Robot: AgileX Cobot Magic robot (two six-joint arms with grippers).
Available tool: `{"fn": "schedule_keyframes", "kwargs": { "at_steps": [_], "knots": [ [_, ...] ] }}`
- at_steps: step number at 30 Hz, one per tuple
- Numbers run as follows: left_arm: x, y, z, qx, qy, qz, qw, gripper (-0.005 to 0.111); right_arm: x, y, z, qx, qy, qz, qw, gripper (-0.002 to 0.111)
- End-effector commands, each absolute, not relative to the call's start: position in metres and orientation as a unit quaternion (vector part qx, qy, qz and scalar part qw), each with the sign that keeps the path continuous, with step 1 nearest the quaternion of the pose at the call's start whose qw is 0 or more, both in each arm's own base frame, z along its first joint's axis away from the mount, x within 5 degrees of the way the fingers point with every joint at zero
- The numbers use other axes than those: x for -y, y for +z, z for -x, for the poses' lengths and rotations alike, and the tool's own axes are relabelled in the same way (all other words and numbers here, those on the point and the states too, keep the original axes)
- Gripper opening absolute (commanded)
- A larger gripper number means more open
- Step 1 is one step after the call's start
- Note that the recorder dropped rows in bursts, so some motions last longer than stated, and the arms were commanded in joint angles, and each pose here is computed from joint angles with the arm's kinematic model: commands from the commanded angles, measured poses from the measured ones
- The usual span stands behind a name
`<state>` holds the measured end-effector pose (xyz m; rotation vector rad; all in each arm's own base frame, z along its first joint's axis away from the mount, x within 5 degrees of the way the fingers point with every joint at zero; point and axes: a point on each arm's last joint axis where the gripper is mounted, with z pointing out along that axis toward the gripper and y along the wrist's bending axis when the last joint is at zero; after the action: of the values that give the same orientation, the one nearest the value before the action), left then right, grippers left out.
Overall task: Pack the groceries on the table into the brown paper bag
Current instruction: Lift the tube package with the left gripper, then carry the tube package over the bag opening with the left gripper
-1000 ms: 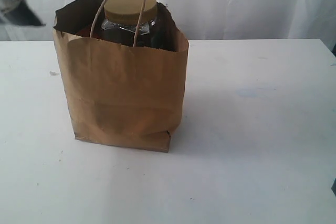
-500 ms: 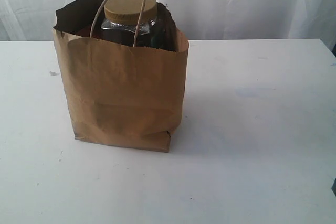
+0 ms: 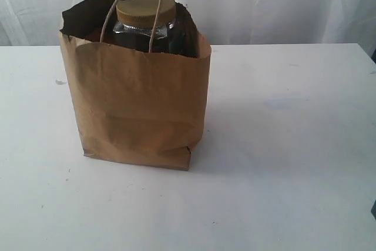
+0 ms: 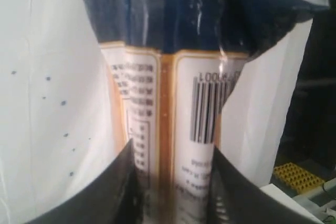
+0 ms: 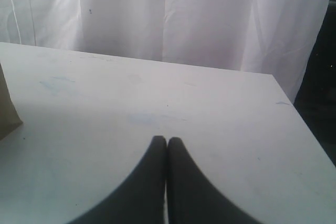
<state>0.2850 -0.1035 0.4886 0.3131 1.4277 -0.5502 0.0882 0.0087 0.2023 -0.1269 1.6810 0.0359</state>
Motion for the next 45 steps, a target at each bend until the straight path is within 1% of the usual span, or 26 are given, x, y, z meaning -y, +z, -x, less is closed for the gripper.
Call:
{"fn": "schedule_keyframes", "kwargs": {
  "at_steps": [1,3,9,16,20,22,27,29,33,39,45],
  "knots": [
    [0.091,0.509,-0.281,-0.617,-0.212,-0.084,0.753,0.0,-0.009,0.202,-0.088,-0.745,0.017,0.055,0.665,0.0],
    [0.091,0.509,-0.281,-0.618,-0.22,-0.079,0.751,0.0,-0.009,0.202,-0.088,-0.745,0.017,0.055,0.665,0.0],
    [0.109,0.506,-0.272,-0.617,-0.287,-0.16,0.715,0.0,-0.009,0.202,-0.088,-0.745,0.017,0.055,0.665,0.0],
    [0.115,0.506,-0.267,-0.614,-0.35,-0.161,0.688,0.0,-0.009,0.202,-0.088,-0.745,0.018,0.054,0.665,0.0],
    [0.119,0.505,-0.264,-0.613,-0.366,-0.177,0.677,0.0,-0.009,0.202,-0.088,-0.745,0.018,0.054,0.665,0.0],
    [0.12,0.506,-0.263,-0.615,-0.377,-0.168,0.672,0.0,-0.009,0.202,-0.088,-0.745,0.018,0.054,0.665,0.0],
    [0.131,0.505,-0.261,-0.617,-0.372,-0.151,0.677,0.0,-0.009,0.202,-0.088,-0.745,0.018,0.054,0.665,0.0],
    [0.14,0.497,-0.261,-0.625,-0.361,-0.139,0.678,0.0,-0.009,0.202,-0.088,-0.745,0.018,0.054,0.665,0.0],
    [0.152,0.477,-0.263,-0.648,-0.305,-0.102,0.691,0.0,-0.009,0.202,-0.088,-0.745,0.018,0.055,0.665,0.0],
    [0.173,0.457,-0.254,-0.667,-0.303,-0.111,0.672,0.0,-0.009,0.202,-0.088,-0.745,0.018,0.055,0.665,0.0],
    [0.182,0.461,-0.247,-0.66,-0.29,-0.114,0.683,0.0,-0.009,0.202,-0.088,-0.745,0.018,0.055,0.665,0.0]
  ]
}}
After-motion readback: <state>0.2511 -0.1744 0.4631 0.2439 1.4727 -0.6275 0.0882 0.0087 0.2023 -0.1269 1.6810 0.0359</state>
